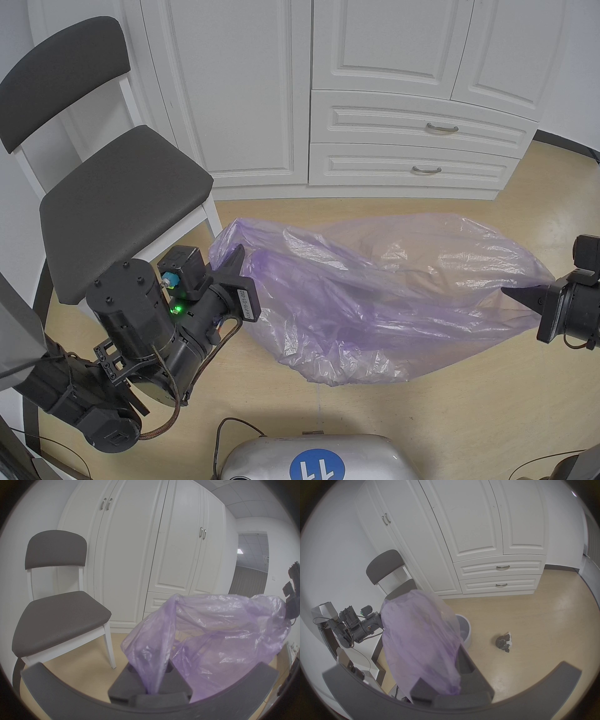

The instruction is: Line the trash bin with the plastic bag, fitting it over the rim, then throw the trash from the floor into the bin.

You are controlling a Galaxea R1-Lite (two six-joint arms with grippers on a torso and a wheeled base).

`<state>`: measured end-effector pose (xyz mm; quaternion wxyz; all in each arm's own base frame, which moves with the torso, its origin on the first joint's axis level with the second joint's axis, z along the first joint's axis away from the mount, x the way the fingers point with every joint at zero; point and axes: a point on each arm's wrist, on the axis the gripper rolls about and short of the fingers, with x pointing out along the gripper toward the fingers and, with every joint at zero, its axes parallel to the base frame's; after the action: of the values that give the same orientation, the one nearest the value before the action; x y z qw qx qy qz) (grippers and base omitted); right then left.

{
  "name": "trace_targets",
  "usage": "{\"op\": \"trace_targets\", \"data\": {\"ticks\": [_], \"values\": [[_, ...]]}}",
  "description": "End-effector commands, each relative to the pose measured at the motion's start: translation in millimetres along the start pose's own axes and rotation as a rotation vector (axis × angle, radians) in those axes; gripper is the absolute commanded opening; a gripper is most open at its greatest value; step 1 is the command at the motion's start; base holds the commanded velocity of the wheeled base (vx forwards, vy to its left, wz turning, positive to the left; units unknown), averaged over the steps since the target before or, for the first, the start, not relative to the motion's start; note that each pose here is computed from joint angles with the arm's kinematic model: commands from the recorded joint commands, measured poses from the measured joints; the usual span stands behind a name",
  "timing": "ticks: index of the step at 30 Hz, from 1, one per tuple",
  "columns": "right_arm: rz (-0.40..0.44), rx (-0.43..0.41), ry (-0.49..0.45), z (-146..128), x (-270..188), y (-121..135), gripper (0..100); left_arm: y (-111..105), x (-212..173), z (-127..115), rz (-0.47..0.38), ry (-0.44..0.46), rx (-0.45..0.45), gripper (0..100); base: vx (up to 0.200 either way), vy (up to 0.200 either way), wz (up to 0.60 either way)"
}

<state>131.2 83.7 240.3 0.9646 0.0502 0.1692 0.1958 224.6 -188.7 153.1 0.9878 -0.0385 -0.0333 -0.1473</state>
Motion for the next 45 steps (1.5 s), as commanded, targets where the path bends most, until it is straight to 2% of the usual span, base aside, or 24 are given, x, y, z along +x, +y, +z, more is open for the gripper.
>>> {"op": "trace_targets", "data": {"ticks": [1,11,19,29,45], "values": [[0.001,-0.005,0.014,-1.8,3.6,1.4,0,-0.5,0.7,-0.5,0.000,0.001,0.000,0,0.000,0.000,0.00],[-0.081,-0.045,0.029,-6.9,10.8,2.0,0,-0.9,2.7,-1.3,0.022,0.000,0.003,0,0.000,0.000,0.00],[-0.081,-0.048,0.015,-8.3,11.5,2.2,0,-1.9,6.2,-3.9,0.048,-0.006,0.002,0,0.000,0.000,0.00],[-0.129,-0.103,-0.054,-14.3,21.8,1.3,0,-2.3,7.3,-5.5,0.049,-0.005,0.004,0,0.000,0.000,0.00],[-0.138,-0.183,-0.062,-31.2,30.3,-3.0,0,-3.2,9.8,-18.5,0.044,0.028,0.020,0,0.000,0.000,0.00]]}}
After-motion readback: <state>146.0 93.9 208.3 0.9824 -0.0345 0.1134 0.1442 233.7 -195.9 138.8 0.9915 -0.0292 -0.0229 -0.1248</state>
